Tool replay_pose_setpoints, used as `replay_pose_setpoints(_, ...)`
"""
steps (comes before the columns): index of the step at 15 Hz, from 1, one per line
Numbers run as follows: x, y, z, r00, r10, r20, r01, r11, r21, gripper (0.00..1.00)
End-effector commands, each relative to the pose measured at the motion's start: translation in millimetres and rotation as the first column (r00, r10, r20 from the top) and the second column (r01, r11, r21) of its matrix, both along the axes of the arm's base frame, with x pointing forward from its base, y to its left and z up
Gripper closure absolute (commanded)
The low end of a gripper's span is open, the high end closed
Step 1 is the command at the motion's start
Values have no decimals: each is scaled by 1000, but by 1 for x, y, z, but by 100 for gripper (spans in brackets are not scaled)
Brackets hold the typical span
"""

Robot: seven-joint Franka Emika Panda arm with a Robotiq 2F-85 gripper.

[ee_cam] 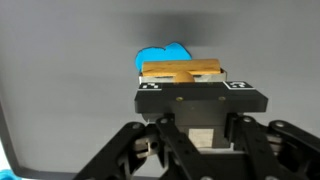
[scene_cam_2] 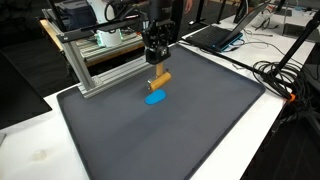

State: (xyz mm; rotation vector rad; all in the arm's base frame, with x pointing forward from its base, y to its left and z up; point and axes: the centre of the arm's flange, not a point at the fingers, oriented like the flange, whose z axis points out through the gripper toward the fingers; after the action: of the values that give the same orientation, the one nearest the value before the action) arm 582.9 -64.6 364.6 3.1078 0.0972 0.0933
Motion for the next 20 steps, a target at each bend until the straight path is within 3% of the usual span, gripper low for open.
replay_pose_setpoints(1, 18, -8, -17, 999, -37, 35, 38, 999, -31, 78)
replay_pose_setpoints(6, 28, -28, -41, 996, -73, 58, 78, 994, -77, 78)
replay_pose_setpoints(10, 29, -31, -55, 996, -86, 22, 87, 994, -70, 78)
replay_pose_setpoints(20, 19, -26, -18, 978, -193, 77, 197, 979, -45, 78)
